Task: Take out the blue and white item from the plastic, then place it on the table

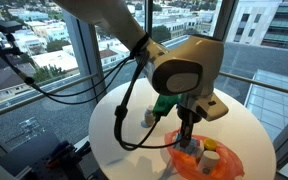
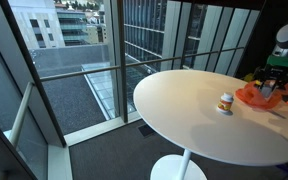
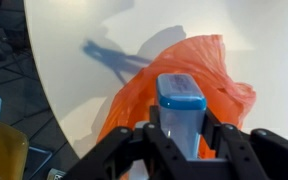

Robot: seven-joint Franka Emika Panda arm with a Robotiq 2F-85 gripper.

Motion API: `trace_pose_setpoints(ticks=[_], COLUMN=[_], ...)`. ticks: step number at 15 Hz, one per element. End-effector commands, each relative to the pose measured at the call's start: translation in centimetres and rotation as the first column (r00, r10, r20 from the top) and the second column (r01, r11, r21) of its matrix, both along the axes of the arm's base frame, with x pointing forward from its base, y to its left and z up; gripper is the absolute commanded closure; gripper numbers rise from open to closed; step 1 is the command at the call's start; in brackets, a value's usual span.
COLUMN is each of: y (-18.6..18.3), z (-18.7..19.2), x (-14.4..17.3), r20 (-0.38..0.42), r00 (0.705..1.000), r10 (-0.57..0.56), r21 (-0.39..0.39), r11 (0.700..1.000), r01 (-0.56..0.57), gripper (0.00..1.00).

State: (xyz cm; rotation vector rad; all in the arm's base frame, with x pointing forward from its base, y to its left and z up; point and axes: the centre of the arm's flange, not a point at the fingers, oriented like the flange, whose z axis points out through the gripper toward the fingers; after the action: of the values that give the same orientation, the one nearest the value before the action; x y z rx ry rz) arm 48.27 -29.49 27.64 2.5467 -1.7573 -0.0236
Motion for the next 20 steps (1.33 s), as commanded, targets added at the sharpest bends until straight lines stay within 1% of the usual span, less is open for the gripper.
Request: trace_pose_setpoints(ticks=[1, 4, 7, 9, 13, 14, 16, 17, 20], y=[1.9, 4.1, 7.1, 9.3, 12.9, 13.5, 13.9, 13.9, 13.3], z=[4.9, 7.1, 7.8, 7.6, 6.4, 6.0, 4.9, 4.2, 2.4], x=[-1.4, -2.0, -2.9, -3.5, -3.8, -3.8, -3.4, -3.1, -2.4], r20=[0.032, 0.077, 0.093, 0.097, 0.101, 0.098, 0.095, 0.095, 0.095], r00=[0.998, 0.987, 0.967, 0.949, 0.896, 0.885, 0.87, 0.867, 0.873], r10=[0.047, 0.138, 0.236, 0.299, 0.431, 0.456, 0.483, 0.489, 0.479], r21=[0.012, 0.01, 0.012, 0.017, 0.027, 0.028, 0.027, 0.017, 0.002], r11=[0.999, 0.99, 0.971, 0.953, 0.9, 0.887, 0.873, 0.87, 0.877], r01=[-0.047, -0.139, -0.238, -0.302, -0.436, -0.46, -0.487, -0.493, -0.481], gripper=[0.82, 0.82, 0.82, 0.82, 0.82, 0.82, 0.82, 0.82, 0.82])
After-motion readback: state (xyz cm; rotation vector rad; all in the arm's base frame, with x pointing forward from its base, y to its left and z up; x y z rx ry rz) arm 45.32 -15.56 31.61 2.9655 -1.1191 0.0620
